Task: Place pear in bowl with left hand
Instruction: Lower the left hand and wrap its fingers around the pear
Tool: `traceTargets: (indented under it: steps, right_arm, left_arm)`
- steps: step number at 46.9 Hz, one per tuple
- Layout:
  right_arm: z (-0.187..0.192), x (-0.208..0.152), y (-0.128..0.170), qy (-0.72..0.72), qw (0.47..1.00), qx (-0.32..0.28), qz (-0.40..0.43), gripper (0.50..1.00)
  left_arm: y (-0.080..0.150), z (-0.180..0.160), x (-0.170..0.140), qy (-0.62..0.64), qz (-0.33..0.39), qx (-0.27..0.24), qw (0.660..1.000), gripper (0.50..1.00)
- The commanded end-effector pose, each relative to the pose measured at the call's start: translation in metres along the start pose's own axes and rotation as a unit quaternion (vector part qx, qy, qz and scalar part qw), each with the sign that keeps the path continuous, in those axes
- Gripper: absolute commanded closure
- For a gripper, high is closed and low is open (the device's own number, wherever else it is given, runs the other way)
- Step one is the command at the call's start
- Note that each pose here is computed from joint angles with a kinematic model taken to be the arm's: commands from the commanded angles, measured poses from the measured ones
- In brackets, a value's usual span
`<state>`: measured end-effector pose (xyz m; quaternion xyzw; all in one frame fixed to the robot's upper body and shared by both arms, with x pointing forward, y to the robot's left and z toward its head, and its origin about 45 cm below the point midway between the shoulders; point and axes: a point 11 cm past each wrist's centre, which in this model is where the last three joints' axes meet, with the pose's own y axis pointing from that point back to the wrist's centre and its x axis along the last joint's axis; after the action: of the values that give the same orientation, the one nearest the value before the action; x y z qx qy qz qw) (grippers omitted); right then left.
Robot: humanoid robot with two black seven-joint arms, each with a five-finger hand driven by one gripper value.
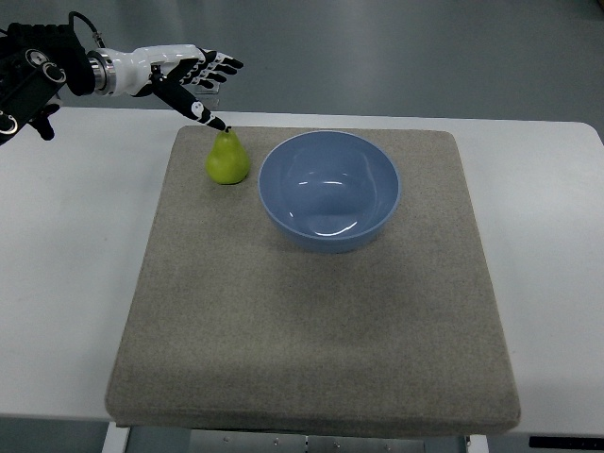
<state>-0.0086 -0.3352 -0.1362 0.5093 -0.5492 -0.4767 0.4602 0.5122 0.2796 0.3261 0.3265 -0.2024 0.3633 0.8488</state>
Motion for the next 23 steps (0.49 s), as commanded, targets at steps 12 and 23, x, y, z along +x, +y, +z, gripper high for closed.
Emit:
traceTargets:
  steps: [12, 23]
  right_arm:
    - [0.0, 0.0, 0.0, 0.0, 1.0, 0.0, 0.001, 0.574]
    - [0.0, 0.0, 0.0, 0.0, 1.0, 0.0, 0.0, 0.574]
  left_arm:
    - [-0.001, 0.01, 0.007, -0.082, -0.011, 0.036, 0.996, 0.504]
    - [-0.014, 0.009, -0.005, -0.175, -0.029, 0.079, 0.981, 0.506]
